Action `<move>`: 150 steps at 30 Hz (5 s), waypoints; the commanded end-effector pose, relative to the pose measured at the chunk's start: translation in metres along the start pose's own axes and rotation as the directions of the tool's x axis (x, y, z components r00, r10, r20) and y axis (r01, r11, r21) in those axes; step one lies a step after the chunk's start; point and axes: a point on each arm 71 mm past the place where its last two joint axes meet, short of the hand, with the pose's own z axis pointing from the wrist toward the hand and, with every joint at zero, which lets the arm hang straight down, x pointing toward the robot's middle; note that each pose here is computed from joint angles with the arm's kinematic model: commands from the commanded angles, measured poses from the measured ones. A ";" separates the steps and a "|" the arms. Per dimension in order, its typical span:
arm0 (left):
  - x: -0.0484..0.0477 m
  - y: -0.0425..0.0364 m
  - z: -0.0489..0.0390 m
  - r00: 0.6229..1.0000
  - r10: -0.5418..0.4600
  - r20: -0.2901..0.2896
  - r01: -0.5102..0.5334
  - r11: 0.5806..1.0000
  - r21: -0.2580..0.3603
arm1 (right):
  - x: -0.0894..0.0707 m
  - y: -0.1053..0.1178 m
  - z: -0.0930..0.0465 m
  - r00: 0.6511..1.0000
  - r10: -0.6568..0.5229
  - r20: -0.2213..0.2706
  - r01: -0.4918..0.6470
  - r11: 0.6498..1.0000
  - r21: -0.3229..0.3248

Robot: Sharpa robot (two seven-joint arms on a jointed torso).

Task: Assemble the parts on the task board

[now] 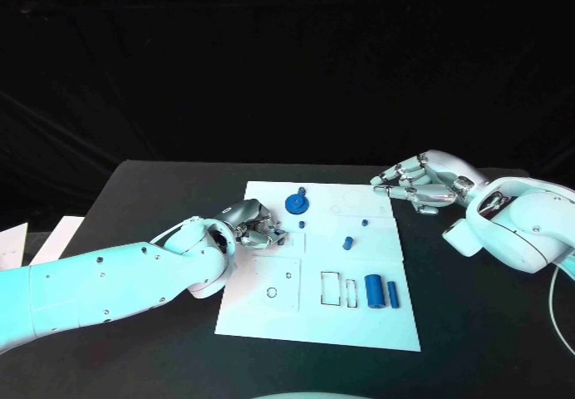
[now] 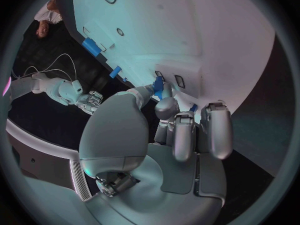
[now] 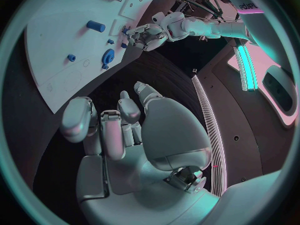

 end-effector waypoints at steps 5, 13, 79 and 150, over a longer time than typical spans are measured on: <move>0.0045 0.0014 0.0032 0.999 0.036 -0.034 -0.037 0.999 -0.031 | 0.001 0.001 0.001 1.000 0.002 -0.009 -0.002 1.000 -0.007; 0.0086 0.0015 0.0047 0.997 0.042 -0.068 -0.045 0.998 -0.043 | 0.001 0.000 0.001 1.000 0.003 -0.009 -0.003 1.000 -0.007; 0.0122 0.0067 -0.0017 0.981 0.025 -0.191 -0.043 0.995 -0.090 | 0.001 -0.002 0.002 1.000 0.004 -0.015 -0.004 1.000 -0.003; -0.0017 0.0150 0.0173 0.967 -0.034 -0.254 -0.027 0.973 -0.230 | 0.002 0.000 0.000 0.999 0.032 -0.006 -0.032 0.999 -0.006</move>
